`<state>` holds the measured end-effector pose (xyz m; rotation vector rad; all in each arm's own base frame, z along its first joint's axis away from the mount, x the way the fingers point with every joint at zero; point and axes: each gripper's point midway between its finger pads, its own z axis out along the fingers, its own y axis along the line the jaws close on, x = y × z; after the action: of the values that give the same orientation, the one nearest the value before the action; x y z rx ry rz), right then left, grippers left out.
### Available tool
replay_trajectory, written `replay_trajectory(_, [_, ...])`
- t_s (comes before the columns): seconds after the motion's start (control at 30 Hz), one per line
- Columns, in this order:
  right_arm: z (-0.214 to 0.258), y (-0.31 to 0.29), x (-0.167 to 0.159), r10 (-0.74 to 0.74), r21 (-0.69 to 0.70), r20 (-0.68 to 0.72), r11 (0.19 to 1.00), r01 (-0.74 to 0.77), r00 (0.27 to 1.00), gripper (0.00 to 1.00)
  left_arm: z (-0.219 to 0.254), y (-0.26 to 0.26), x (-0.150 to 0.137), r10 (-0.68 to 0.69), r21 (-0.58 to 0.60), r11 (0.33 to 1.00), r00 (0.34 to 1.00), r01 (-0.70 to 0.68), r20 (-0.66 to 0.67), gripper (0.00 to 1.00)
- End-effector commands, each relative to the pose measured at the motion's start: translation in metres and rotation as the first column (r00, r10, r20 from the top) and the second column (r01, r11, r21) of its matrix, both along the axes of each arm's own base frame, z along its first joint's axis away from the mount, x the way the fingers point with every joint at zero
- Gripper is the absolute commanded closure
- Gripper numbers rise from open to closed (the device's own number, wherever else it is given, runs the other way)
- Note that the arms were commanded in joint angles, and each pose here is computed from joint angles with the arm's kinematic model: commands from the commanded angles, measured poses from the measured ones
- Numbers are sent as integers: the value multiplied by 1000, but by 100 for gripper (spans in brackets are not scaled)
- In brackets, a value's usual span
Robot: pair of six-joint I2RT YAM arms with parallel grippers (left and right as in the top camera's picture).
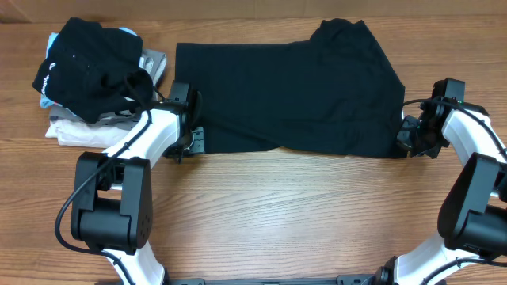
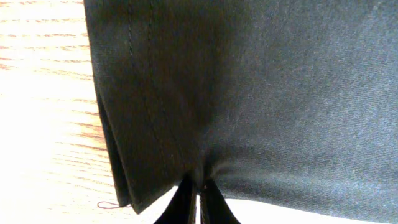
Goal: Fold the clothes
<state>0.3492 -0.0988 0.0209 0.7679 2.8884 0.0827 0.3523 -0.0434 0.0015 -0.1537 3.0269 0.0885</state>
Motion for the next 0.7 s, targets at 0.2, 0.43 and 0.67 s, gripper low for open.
replay_trajectory(0.2, [1, 9, 3, 189, 11, 29, 982, -190, 982, 44, 1, 11, 0, 17, 42, 999, 1000, -18, 8, 96])
replay_trajectory(0.43, [0, 13, 1, 201, 32, 27, 979, -201, 979, 53, 2, 14, 2, 19, 60, 998, 1000, -20, 18, 96])
replay_trajectory(0.67, [-13, 19, -4, 220, 49, 43, 974, -222, 975, 78, 2, 14, 4, 15, 58, 998, 1000, -17, 27, 96])
